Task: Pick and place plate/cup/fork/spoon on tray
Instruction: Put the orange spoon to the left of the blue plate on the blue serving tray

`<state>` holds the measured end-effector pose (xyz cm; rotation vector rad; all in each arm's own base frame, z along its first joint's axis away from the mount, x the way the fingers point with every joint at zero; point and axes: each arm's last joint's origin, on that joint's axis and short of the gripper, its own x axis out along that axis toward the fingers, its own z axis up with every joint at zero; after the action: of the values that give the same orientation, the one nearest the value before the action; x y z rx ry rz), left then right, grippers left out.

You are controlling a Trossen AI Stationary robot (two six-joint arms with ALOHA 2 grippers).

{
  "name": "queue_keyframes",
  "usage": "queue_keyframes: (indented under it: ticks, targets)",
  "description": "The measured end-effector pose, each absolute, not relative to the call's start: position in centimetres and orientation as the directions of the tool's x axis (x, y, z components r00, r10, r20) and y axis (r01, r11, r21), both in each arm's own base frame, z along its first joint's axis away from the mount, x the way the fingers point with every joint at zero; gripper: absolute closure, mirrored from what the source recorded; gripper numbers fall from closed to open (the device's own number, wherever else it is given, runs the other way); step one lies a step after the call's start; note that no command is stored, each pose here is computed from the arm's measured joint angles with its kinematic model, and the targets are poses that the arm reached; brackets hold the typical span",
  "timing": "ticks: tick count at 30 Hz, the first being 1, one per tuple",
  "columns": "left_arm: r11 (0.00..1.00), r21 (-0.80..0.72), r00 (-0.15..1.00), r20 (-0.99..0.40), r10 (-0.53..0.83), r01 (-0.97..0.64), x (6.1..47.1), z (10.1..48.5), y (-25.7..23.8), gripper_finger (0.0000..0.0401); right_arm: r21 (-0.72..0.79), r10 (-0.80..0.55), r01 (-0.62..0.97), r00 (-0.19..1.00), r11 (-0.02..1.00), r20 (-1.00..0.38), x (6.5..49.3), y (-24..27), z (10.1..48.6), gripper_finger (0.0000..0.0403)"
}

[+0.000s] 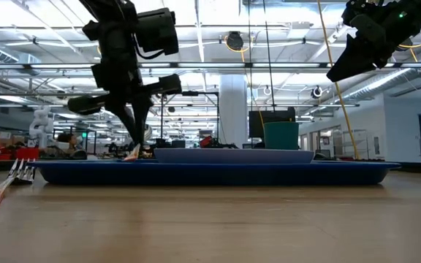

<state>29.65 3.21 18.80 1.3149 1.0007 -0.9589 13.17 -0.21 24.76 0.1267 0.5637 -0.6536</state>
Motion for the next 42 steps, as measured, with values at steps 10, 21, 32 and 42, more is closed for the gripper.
queue_keyframes:
  ticks: [10,21,32,42]
  targets:
    - [0.029,0.288,0.288,-0.958,0.017,0.957,29.5,18.8,4.0,0.0392,-0.062,-0.540,0.607,0.651,0.792,-0.534,13.2,-0.2,24.8,0.0243]
    - [0.003,0.221,0.221,-0.975,-0.026,0.975,30.0,16.6,4.6,0.0390,-0.075,-0.553,0.613,0.645,0.787,-0.527,13.2,-0.2,24.8,0.0243]
    - [-0.026,0.239,0.239,-0.971,-0.026,0.971,30.4,16.1,4.7,0.0386,-0.082,-0.559,0.615,0.642,0.784,-0.524,13.1,-0.3,24.8,0.0243]
    - [0.008,0.241,0.241,-0.970,-0.042,0.971,30.5,16.1,4.6,0.0370,-0.082,-0.558,0.615,0.643,0.784,-0.525,13.1,-0.3,24.8,0.0243]
